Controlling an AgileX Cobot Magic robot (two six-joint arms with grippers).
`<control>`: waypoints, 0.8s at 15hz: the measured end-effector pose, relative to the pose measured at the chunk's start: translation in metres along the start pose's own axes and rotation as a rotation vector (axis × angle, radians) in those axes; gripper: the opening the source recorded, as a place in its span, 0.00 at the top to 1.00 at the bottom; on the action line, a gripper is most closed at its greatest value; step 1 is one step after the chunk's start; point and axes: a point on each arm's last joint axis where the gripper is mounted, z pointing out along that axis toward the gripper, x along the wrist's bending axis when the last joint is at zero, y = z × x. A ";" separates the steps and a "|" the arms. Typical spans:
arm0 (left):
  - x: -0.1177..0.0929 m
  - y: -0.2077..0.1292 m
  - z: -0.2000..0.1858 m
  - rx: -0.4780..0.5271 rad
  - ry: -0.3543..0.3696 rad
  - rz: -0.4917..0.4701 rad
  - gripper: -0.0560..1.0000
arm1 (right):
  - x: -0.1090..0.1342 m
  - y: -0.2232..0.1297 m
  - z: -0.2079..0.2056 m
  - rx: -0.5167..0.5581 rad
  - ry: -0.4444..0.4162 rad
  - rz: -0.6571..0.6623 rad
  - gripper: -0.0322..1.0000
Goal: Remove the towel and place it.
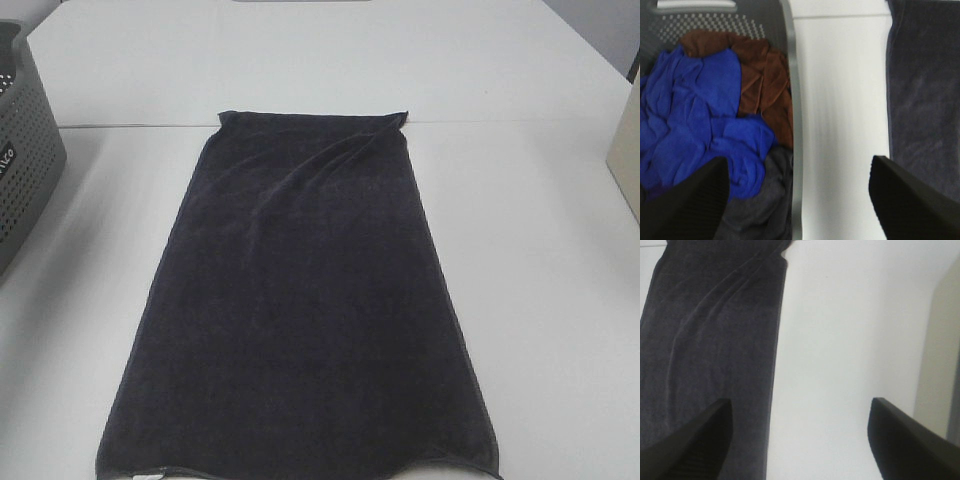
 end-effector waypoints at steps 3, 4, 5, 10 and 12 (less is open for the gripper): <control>0.007 -0.075 -0.061 -0.032 0.027 -0.049 0.26 | 0.007 -0.070 -0.061 -0.079 -0.009 -0.004 0.25; 0.005 -0.101 -0.076 -0.052 0.034 -0.055 0.26 | 0.009 -0.093 -0.071 -0.090 -0.008 -0.007 0.25; 0.001 -0.124 -0.090 -0.080 0.038 -0.057 0.26 | 0.011 -0.116 -0.080 -0.109 -0.008 -0.013 0.25; -0.012 -0.210 -0.127 -0.223 0.054 -0.075 0.26 | 0.014 -0.206 -0.097 -0.187 -0.011 -0.058 0.25; -0.017 -0.243 -0.132 -0.264 0.063 -0.038 0.26 | 0.015 -0.240 -0.099 -0.233 -0.014 -0.073 0.25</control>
